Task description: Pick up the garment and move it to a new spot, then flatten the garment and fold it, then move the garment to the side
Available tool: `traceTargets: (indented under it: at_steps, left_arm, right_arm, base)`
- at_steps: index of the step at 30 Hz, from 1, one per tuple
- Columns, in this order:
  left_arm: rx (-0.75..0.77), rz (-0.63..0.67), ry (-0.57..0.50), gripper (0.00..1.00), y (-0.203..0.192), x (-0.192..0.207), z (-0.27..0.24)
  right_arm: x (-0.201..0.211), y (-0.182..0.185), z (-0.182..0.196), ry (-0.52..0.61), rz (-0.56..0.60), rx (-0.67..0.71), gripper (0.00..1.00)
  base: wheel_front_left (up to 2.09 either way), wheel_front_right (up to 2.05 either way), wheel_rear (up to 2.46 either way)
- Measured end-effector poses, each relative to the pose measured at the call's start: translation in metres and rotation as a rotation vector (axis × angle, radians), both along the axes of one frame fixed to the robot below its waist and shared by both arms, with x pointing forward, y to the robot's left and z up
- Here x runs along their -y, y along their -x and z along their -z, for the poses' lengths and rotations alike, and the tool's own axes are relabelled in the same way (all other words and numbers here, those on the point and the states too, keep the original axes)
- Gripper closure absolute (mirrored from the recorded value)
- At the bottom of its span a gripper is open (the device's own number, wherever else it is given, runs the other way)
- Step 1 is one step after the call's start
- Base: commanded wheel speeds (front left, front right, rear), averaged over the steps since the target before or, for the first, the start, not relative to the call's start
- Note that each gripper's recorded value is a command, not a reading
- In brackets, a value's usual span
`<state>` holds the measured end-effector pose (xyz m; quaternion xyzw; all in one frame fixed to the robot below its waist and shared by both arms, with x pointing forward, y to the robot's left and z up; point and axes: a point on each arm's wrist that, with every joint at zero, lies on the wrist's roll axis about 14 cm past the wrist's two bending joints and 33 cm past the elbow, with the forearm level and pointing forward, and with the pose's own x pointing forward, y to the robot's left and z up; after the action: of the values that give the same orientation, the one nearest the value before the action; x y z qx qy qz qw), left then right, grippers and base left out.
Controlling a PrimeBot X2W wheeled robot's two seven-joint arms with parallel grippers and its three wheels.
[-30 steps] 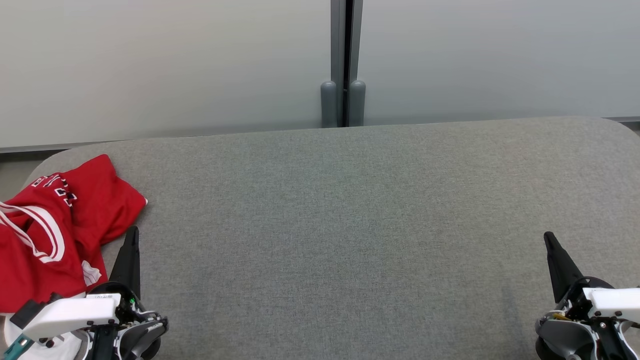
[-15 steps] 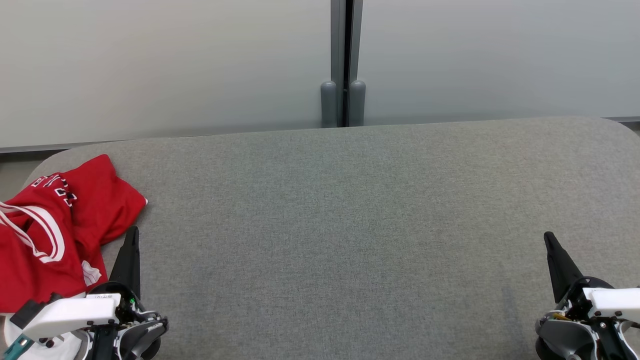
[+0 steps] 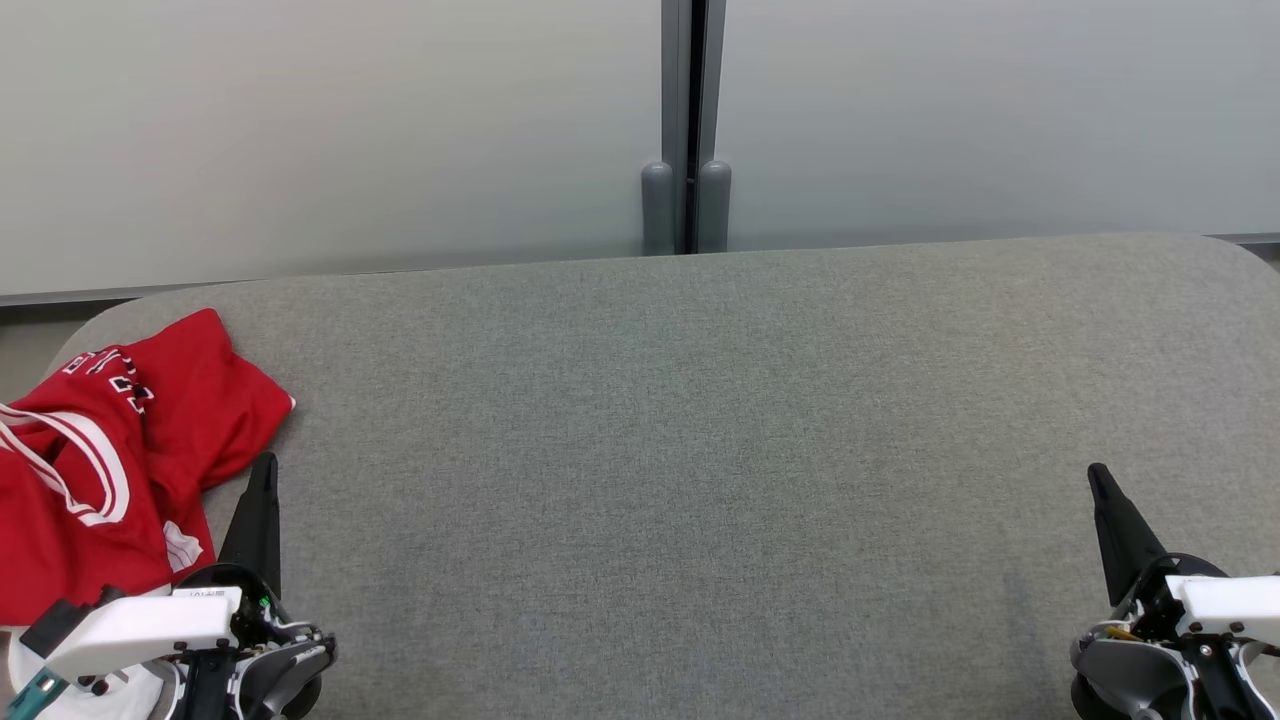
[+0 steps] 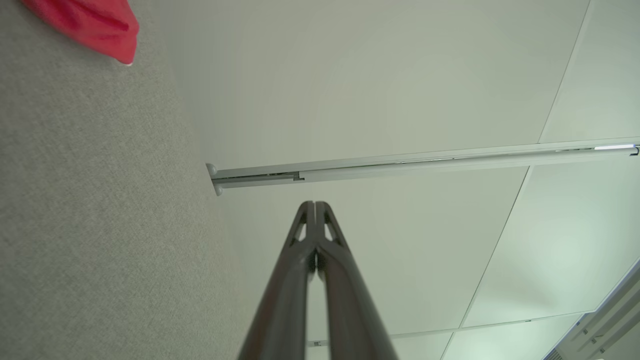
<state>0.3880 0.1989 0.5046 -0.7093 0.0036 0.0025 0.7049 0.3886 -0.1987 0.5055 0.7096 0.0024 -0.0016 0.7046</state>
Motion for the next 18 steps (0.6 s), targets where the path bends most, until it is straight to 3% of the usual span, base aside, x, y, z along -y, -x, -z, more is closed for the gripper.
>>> traceTargets:
  at_steps: [10, 11, 18]
  left_arm:
    - [0.0, 0.0, 0.0, 1.0, 0.0, 0.0, 0.0]
    - [0.0, 0.0, 0.0, 0.0, 0.0, 0.0, 0.0]
    - [-0.1, -0.004, 0.021, 0.0, 0.017, 0.006, 0.034]
  right_arm:
    - [0.0, 0.0, 0.0, 0.0, 0.0, 0.0, 1.0]
    - [0.0, 0.0, 0.0, 0.0, 0.0, 0.0, 0.0]
    - [-0.006, 0.015, 0.031, -0.023, 0.002, -0.092, 0.0]
  base:
    - [0.0, 0.0, 0.0]
    - [0.0, 0.0, 0.0]
    - [0.0, 0.0, 0.0]
